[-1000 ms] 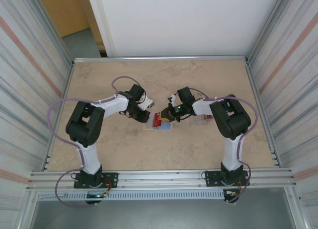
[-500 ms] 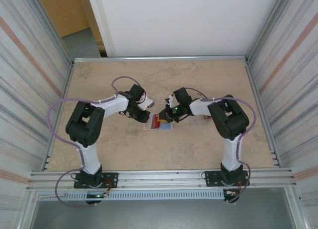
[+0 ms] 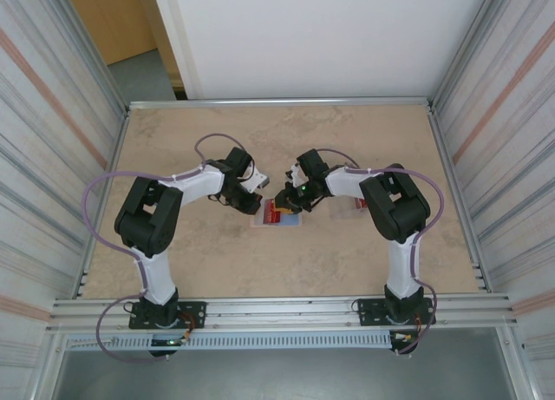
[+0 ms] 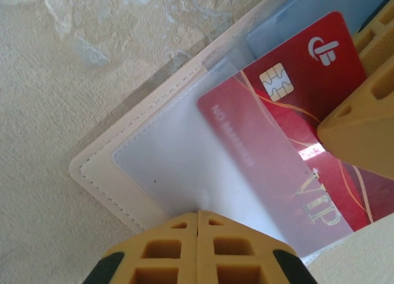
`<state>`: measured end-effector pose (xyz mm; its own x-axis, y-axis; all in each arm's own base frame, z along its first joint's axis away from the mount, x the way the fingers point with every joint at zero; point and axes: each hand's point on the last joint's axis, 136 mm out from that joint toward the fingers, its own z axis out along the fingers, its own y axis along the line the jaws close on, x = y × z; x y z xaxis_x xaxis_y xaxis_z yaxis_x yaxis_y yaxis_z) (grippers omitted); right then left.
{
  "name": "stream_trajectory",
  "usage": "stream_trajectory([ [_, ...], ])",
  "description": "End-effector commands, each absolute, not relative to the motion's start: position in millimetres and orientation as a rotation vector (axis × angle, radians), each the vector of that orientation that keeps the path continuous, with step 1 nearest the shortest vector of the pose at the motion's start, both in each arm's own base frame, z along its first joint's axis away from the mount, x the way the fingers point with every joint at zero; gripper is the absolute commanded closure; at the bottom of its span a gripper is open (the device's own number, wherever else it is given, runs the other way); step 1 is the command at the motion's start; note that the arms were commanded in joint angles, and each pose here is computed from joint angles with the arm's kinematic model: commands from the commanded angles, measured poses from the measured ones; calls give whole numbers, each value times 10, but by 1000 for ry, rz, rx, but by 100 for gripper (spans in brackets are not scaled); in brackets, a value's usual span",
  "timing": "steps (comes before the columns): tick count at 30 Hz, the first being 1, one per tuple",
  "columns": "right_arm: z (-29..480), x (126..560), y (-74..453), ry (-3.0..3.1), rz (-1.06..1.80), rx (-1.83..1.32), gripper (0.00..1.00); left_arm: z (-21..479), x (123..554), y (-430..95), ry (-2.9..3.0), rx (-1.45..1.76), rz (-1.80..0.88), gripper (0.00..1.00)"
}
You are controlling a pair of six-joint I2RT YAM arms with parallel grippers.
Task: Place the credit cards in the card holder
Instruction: Insert the credit card into the card slot.
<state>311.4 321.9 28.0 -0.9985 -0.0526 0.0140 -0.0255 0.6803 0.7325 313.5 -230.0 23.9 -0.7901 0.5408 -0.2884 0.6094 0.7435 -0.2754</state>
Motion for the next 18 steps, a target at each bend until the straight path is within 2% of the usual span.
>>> stream_trajectory([
  [1,196,3058,3134,-2879,-1106,91,78,228,3018,-2294,2771,941,-543,100],
  [12,242,3014,3135,-2930,-963,142,74,243,3019,-2298,2769,938,-547,100],
  [18,261,3047,3264,-2940,-945,172,81,265,3018,-2311,2765,933,-559,100],
])
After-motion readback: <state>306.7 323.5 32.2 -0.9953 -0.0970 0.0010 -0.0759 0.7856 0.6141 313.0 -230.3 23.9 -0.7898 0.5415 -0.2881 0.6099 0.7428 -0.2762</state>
